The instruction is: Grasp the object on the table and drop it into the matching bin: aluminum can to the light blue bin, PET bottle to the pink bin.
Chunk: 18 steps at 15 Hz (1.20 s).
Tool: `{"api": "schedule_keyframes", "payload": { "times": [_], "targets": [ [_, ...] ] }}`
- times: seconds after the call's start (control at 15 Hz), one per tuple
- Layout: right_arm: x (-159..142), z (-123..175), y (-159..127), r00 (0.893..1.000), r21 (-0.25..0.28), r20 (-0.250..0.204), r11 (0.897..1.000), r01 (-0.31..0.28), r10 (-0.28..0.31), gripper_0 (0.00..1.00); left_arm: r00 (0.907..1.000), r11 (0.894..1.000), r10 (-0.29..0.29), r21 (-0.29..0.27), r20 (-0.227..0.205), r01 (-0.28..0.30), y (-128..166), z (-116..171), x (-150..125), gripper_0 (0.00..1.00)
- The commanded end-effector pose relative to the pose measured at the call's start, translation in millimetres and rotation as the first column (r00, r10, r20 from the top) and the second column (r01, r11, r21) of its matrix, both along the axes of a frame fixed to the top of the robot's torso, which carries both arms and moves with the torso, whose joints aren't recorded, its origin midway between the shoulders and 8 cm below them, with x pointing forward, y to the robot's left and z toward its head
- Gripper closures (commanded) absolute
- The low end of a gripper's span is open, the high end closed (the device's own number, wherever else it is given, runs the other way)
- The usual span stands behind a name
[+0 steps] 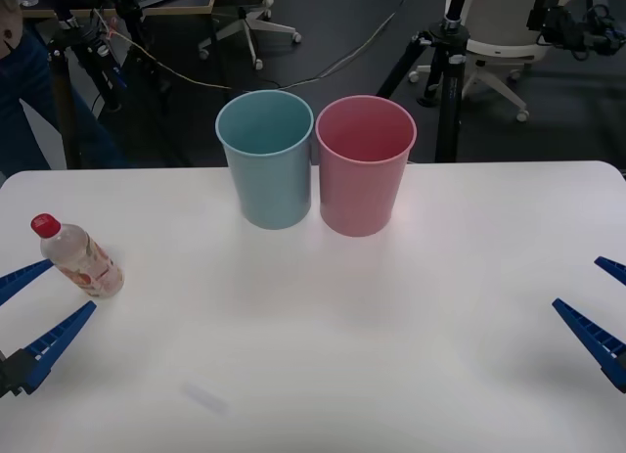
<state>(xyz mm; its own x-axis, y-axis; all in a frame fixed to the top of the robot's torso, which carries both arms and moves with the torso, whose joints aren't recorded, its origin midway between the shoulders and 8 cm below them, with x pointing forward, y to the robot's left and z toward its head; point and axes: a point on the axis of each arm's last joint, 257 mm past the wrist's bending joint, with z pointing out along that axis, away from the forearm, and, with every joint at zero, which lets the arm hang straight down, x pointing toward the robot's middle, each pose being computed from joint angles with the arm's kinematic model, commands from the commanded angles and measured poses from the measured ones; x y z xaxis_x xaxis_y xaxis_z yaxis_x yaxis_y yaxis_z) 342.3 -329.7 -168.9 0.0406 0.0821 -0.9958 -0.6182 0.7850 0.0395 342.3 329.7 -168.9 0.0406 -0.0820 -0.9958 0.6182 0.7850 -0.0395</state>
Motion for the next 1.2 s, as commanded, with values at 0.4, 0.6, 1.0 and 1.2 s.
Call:
{"api": "schedule_keyframes", "payload": {
  "times": [0.4, 0.6, 1.0, 1.2],
  "targets": [
    [0.0, 0.0, 0.0, 1.000, 0.000, 0.000, 1.000, 0.000, 0.000, 0.00, 0.9997, 0.998, -0.013, 0.054, 0.019, 0.012, -4.8, 1.7, -2.3, 0.00],
    [0.0, 0.0, 0.0, 1.000, 0.000, 0.000, 1.000, 0.000, 0.000, 0.00, 0.9997, 0.998, 0.022, 0.056, 0.008, -0.022, 3.4, -5.3, -8.0, 0.00],
    [0.0, 0.0, 0.0, 1.000, 0.000, 0.000, 1.000, 0.000, 0.000, 0.00, 0.9863, 0.985, 0.164, 0.057, -0.019, -0.163, 38.4, -33.0, -19.5, 0.00],
    [0.0, 0.0, 0.0, 1.000, 0.000, 0.000, 1.000, 0.000, 0.000, 0.00, 0.9784, 0.979, 0.202, 0.030, -0.042, -0.201, 52.3, -50.6, -17.1, 0.00]
  ]
}}
